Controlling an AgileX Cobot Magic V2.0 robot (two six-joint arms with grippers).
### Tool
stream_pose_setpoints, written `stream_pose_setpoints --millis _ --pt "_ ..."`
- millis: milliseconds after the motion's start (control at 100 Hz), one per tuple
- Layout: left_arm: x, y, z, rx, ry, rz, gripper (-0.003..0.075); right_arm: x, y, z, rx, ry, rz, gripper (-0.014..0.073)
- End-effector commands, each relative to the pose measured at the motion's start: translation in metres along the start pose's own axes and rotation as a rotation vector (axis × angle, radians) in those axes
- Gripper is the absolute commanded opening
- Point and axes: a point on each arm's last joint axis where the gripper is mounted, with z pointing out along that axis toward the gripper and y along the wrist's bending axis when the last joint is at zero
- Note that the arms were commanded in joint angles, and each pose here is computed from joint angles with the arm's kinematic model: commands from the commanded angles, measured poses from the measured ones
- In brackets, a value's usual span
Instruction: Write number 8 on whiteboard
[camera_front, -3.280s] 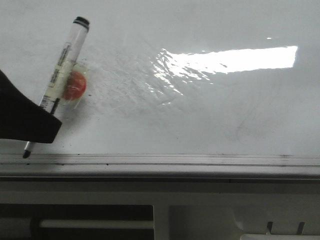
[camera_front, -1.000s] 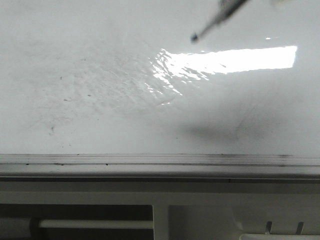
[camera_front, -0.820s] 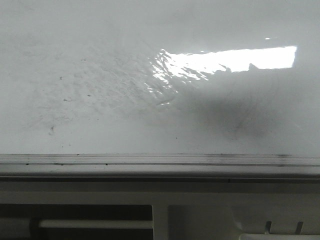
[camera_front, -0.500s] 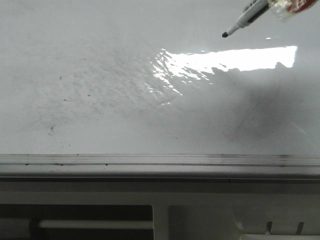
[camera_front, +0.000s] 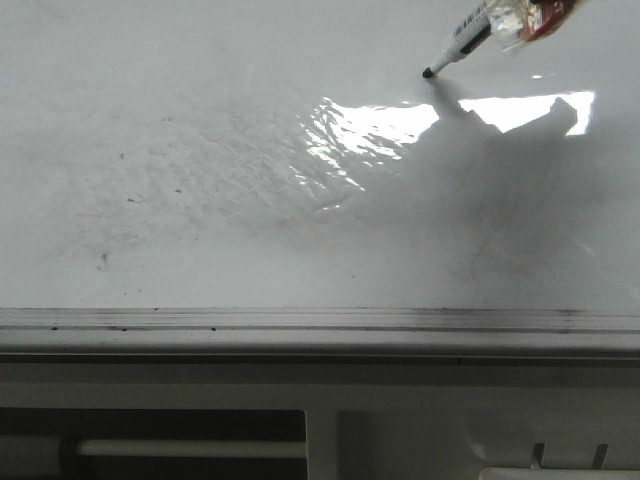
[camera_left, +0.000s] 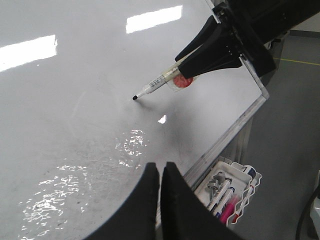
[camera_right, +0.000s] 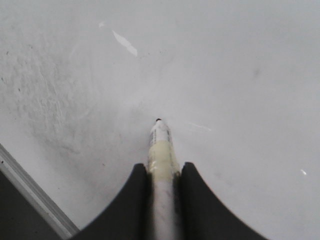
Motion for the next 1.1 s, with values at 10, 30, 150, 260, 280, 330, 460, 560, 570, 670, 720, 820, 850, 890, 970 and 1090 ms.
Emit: stream_pose_setpoints --millis 10,30,150,260,280,330,460,560,570,670,720,820,850,890,970,1090 --pt "-0.014 0.003 -0.001 -0.038 -0.072 -0.022 -0.002 -0.014 -0.004 0.0 0.026 -0.078 0.002 -0.004" --pt "-0.014 0.003 -0.001 -0.038 -0.072 -0.022 -0.002 -0.014 -0.004 0.002 0.026 -0.073 0.003 -0.0041" --pt "-0.014 0.003 -0.001 -0.038 -0.072 -0.022 -0.002 -0.013 0.0 0.012 0.01 -0.048 0.008 -0.0042" --pt "-0.014 0.003 -0.001 -0.038 -0.072 -0.022 -0.002 -0.013 0.006 0.018 -0.029 -0.048 0.039 -0.0042" --pt "-0.014 0.003 -0.001 -0.038 -0.072 -0.022 -0.002 -0.013 0.008 0.018 -0.035 -0.046 0.037 -0.0042" --pt "-0.014 0.003 -0.001 -0.038 -0.072 -0.022 -0.002 -0.013 0.011 0.018 -0.044 -0.039 0.032 -0.0042" --pt "-0.014 0.003 -0.001 -0.038 -0.072 -0.022 -0.002 -0.006 0.013 0.017 -0.034 0.042 0.018 -0.0042" --pt "-0.014 0.003 -0.001 -0.038 -0.072 -0.022 -0.002 0.002 0.009 0.014 0.003 0.128 0.014 -0.0042" --pt "-0.014 0.003 -0.001 -0.038 -0.072 -0.022 -0.002 0.003 0.008 0.013 0.007 0.135 0.015 -0.0042" --pt "-0.014 0.003 -0.001 -0.038 -0.072 -0.022 -0.002 0.006 0.005 0.004 0.026 0.152 0.028 -0.0042" --pt "-0.014 0.003 -0.001 -0.038 -0.072 -0.022 -0.002 0.007 0.003 -0.001 0.031 0.147 0.04 -0.0042" --pt "-0.014 0.003 -0.001 -0.038 -0.072 -0.022 -0.002 0.015 0.004 -0.006 0.015 0.156 0.067 -0.0042" --pt "-0.014 0.003 -0.001 -0.038 -0.072 -0.022 -0.002 0.018 0.005 -0.005 0.007 0.17 0.075 -0.0042" --pt "-0.014 0.003 -0.001 -0.038 -0.072 -0.022 -0.002 0.021 0.007 -0.003 -0.004 0.182 0.087 -0.0042" --pt "-0.014 0.003 -0.001 -0.038 -0.072 -0.022 -0.002 0.026 0.012 0.004 -0.039 0.17 0.101 -0.0042" --pt "-0.014 0.003 -0.001 -0.038 -0.072 -0.022 -0.002 0.022 0.018 0.012 -0.082 0.099 0.11 -0.0042"
